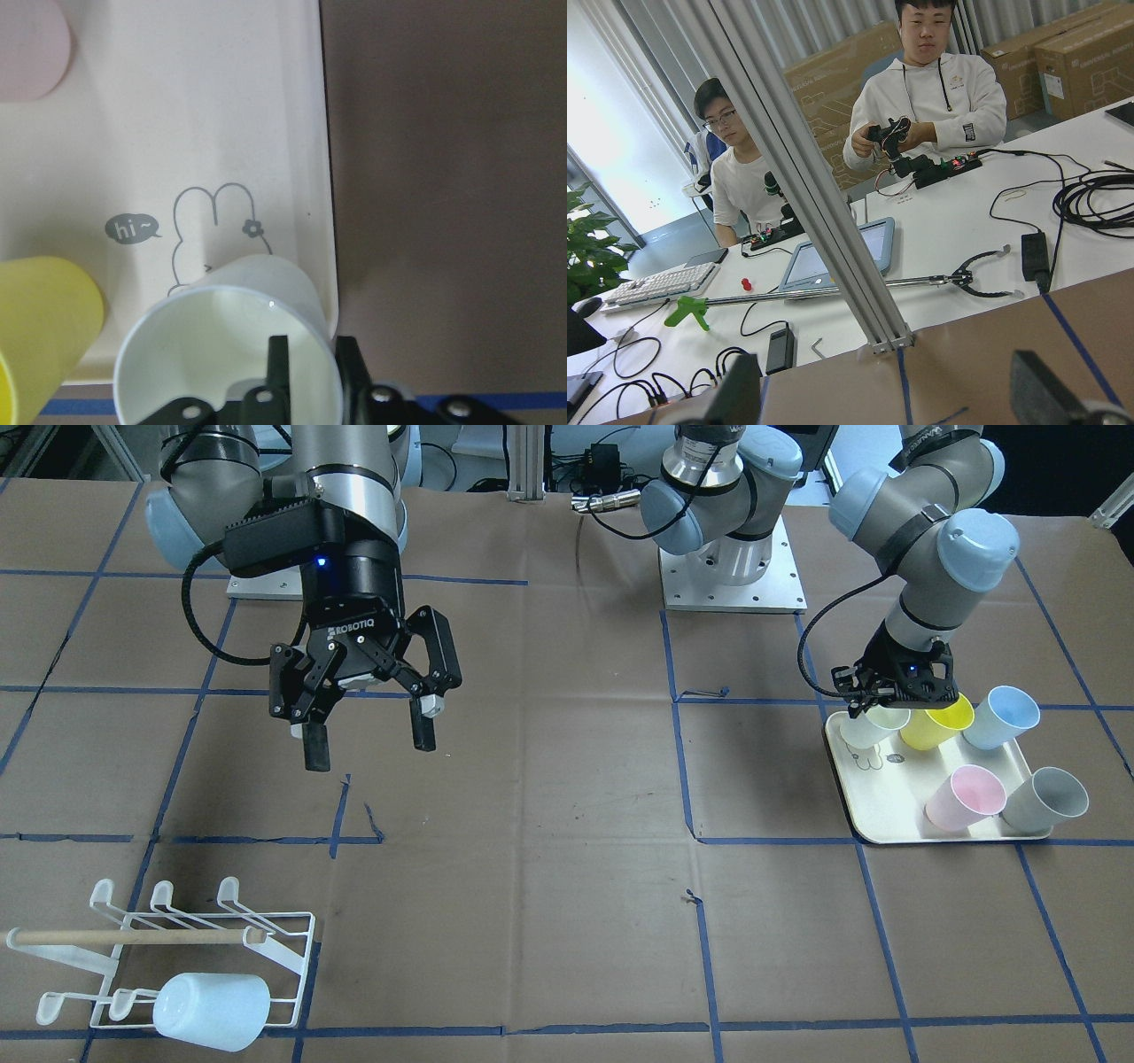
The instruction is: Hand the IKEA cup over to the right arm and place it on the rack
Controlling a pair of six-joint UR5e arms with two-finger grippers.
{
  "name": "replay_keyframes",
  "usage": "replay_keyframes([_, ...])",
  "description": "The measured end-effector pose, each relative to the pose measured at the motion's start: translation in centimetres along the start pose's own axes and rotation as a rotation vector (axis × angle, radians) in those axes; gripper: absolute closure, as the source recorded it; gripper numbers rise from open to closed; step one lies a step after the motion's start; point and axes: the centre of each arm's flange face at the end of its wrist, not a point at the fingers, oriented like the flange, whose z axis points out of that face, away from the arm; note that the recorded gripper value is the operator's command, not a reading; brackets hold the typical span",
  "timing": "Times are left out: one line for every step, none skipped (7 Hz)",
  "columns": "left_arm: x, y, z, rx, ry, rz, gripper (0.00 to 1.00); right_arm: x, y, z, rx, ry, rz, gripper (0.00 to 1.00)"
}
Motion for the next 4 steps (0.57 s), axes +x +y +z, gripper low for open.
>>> replay_keyframes([-1.0, -1.6, -2.0, 0.005, 0.008, 0.003, 1.0, -1.0, 0.8, -1.8, -0.022, -0.048, 0.112, 0.0])
replay_keyframes([-2.4, -4.0, -5.5, 0.001, 0.048, 0.005, 1.0, -1.5, 1.5, -3.1, -0.05, -0.085, 0.251, 0.0])
replay_keyframes([-3.4, -6.7, -9.7, -0.005, 0.096, 0.014, 1.0, -1.7, 2.0, -3.7, -0.066, -0.102, 0.407, 0.0])
replay_keyframes([-3.3, -10.1, -14.2, -0.012, 0.124, 0.049, 1.0, -1.6, 2.7, -4.2, -0.068, -0.119, 0.57, 0.0])
